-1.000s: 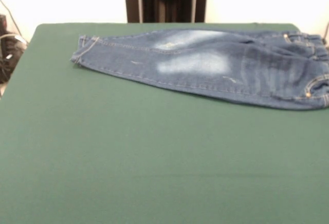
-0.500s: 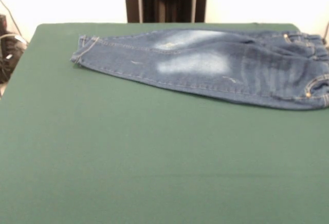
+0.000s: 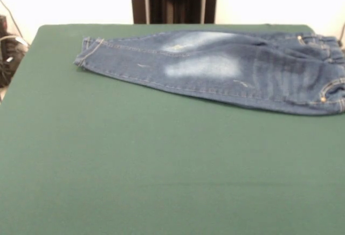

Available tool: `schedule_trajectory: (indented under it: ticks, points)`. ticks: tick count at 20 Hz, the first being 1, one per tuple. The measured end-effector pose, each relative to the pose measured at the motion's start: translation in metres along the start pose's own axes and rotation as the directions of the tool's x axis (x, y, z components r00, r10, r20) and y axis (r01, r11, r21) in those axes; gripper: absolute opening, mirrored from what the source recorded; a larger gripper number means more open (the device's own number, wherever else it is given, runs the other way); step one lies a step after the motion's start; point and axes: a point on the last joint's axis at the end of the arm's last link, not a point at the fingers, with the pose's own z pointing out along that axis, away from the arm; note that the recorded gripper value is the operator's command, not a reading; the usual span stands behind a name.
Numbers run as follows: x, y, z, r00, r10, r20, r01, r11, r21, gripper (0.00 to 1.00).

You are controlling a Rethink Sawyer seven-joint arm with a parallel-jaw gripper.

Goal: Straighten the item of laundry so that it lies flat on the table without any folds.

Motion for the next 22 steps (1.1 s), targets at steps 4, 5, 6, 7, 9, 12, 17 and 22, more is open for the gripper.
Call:
schedule_trajectory:
  ticks: [4, 5, 6, 7, 9, 12, 17, 22]
  points:
    - [0.01, -0.006, 0.016, 1.0, -0.019, -0.008, 0.019, 1.0, 0.001, 1.0]
    - [0.013, -0.009, 0.023, 1.0, -0.025, -0.01, 0.025, 1.0, 0.0, 1.0]
    - [0.016, -0.011, 0.028, 0.999, -0.03, -0.01, 0.03, 1.0, -0.003, 1.0]
    - [0.02, -0.013, 0.034, 0.999, -0.034, -0.011, 0.034, 0.999, -0.006, 1.0]
    - [0.025, -0.016, 0.043, 0.999, -0.041, -0.012, 0.041, 0.999, -0.012, 1.0]
    - [0.032, -0.02, 0.057, 0.999, -0.049, -0.01, 0.049, 0.999, -0.023, 1.0]
    - [0.051, -0.031, 0.081, 0.997, -0.081, -0.002, 0.081, 0.996, -0.033, 1.0]
    - [0.076, -0.045, 0.102, 0.991, -0.132, 0.001, 0.132, 0.991, -0.033, 1.0]
